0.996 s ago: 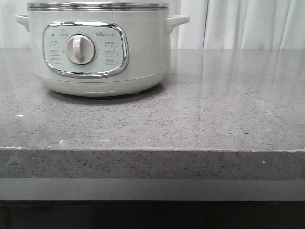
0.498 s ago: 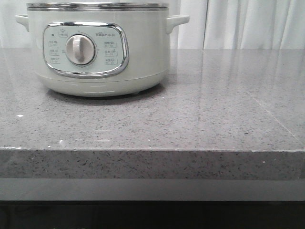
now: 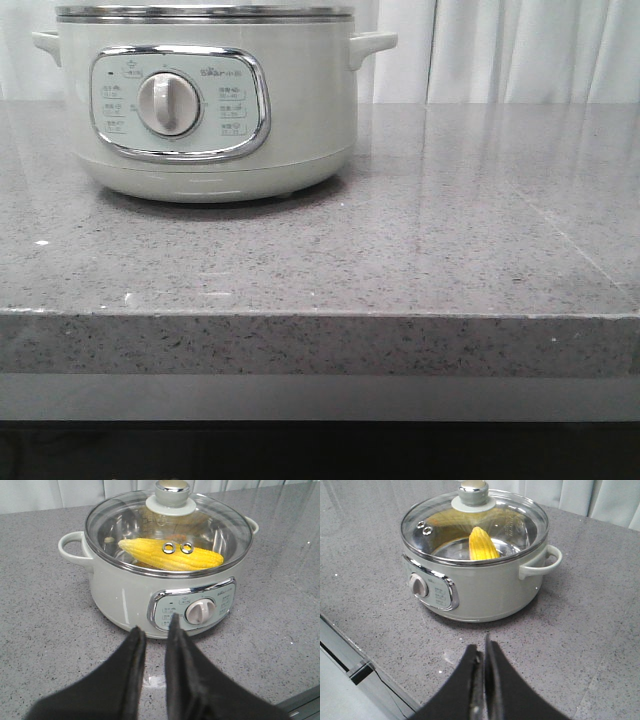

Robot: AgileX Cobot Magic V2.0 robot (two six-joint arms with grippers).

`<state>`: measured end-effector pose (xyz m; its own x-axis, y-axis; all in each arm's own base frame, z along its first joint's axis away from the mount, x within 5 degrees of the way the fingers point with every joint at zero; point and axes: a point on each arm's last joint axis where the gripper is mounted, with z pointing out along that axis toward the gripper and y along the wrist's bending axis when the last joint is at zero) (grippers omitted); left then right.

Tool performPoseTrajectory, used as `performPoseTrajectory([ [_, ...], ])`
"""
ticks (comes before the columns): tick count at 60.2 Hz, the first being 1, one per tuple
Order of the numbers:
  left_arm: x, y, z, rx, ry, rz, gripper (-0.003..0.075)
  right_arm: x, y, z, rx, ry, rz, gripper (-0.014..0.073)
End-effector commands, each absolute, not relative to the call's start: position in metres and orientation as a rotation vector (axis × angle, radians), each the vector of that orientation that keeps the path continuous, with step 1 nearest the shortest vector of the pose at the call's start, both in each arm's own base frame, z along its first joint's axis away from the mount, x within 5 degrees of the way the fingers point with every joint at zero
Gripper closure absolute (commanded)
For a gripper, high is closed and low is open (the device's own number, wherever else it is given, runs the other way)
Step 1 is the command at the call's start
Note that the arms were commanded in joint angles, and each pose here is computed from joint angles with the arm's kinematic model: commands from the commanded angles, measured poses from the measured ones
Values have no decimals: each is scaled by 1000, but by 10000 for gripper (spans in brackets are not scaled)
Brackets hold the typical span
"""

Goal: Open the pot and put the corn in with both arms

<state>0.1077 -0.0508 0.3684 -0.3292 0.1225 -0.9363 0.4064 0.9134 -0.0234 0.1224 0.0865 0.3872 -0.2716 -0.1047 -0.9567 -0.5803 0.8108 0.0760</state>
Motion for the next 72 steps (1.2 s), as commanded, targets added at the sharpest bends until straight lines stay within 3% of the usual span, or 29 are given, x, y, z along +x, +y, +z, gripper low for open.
performPoseTrajectory([
  [1, 108, -52, 384, 375, 1798, -333, 721, 124, 86, 401, -497, 1722, 501, 659],
  [43, 102, -42, 373, 316, 1746, -292, 741, 124, 86, 401, -496, 1719, 501, 664],
  [72, 54, -5, 246, -70, 1564, -203, 741, 124, 86, 401, -496, 1720, 501, 664],
])
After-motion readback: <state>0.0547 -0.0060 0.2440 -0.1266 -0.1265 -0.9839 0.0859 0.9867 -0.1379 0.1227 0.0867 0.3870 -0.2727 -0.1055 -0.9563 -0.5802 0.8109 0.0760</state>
